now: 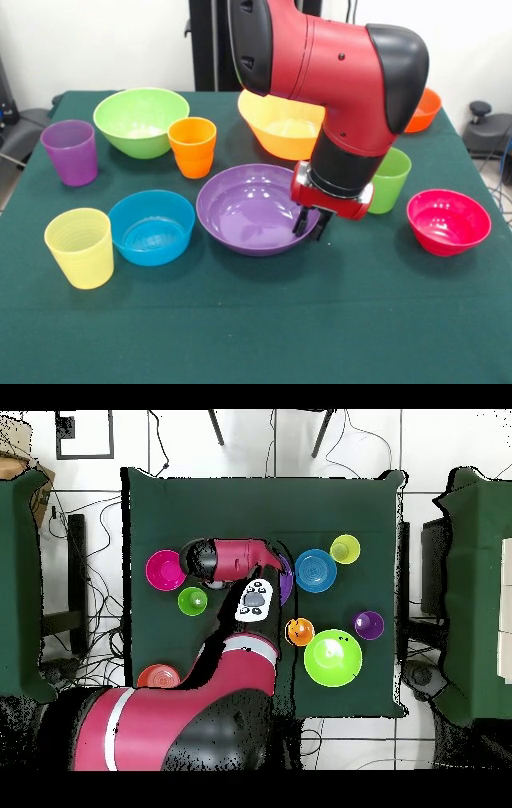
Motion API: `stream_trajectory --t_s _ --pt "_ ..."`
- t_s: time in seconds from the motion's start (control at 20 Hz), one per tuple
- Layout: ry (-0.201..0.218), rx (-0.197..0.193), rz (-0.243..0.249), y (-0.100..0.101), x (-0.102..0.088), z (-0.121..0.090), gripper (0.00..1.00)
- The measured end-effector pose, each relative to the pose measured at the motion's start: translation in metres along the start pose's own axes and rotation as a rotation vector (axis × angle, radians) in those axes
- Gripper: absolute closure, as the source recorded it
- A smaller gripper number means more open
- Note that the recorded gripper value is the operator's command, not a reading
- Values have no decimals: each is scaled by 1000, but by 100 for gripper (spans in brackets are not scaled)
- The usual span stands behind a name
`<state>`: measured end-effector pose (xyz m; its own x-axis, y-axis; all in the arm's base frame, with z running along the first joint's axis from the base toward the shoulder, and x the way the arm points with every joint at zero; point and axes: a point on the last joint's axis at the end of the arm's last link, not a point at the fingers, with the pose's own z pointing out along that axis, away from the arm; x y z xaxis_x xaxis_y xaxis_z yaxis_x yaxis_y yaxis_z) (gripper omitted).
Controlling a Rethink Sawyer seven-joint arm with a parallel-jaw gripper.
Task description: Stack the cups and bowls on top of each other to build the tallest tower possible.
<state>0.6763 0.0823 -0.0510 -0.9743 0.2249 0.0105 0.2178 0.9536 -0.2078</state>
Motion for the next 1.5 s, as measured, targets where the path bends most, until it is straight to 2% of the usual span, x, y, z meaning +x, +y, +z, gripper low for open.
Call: stream_trajectory --t_s 1.15,1.5 --pt "0 0 0 0 0 -1 100" --pt "12 -1 4 -3 9 -8 100"
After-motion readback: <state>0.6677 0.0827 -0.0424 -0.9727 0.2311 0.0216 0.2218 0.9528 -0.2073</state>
